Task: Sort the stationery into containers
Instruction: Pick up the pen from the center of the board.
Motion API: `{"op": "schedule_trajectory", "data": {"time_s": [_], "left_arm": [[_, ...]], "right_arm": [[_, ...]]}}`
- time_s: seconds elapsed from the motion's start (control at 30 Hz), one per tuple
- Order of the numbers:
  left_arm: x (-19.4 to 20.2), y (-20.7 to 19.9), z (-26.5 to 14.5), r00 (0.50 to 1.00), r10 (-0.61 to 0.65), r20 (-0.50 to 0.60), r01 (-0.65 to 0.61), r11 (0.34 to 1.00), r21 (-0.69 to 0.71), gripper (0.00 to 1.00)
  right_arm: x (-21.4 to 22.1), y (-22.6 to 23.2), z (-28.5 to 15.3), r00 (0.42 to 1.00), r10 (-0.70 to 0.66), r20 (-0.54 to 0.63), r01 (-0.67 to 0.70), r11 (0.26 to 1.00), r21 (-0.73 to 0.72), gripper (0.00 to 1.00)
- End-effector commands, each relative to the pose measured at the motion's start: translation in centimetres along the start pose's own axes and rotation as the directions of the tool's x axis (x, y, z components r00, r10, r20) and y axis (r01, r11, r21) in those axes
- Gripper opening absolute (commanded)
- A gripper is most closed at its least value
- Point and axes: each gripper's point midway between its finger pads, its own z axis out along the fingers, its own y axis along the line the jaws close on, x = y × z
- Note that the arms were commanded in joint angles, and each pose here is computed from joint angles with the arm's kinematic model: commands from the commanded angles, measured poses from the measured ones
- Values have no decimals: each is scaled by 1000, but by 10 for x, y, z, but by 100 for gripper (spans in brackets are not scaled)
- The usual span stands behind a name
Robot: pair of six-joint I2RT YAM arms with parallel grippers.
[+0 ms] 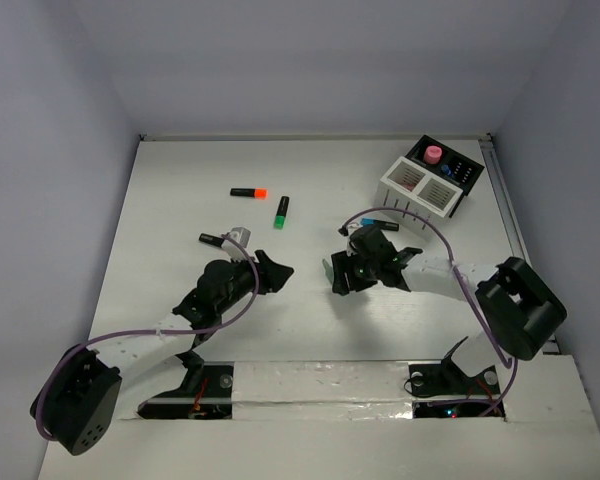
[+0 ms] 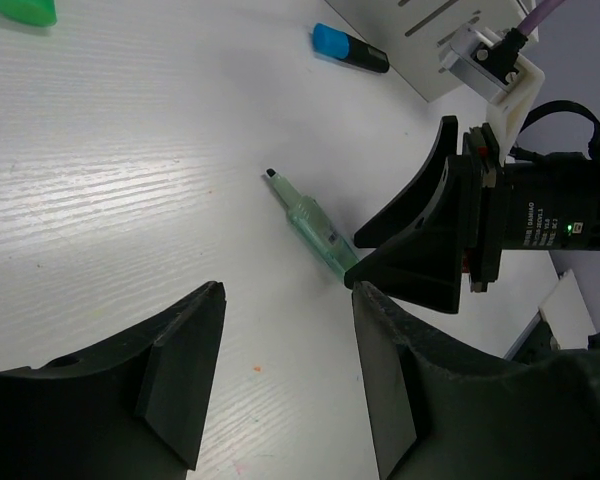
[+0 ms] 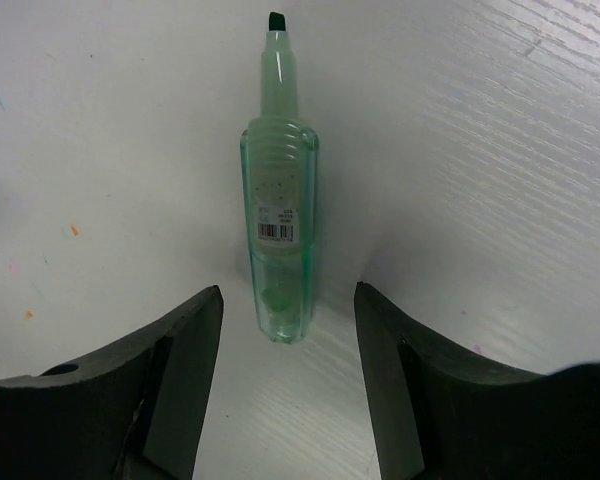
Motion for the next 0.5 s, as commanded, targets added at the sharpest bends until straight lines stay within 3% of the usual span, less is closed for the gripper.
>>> {"op": "schedule_trajectory", "data": {"time_s": [0.0,0.23,0.47], "left_arm": [[-23,-26,3,998,23,64,-29,996,86,50],[-25,-28,1,997,15,75,-22,995,96,48],[-29,-34,-6,995,2,102,-15,992,124,47]], "right_arm": [[16,-12,5,998,34,-59,-30,998,62,61],[39,-6,16,990,17,-143,3,991,133,67],[43,-29,18,988,50,-147,11,922,387,62]]}}
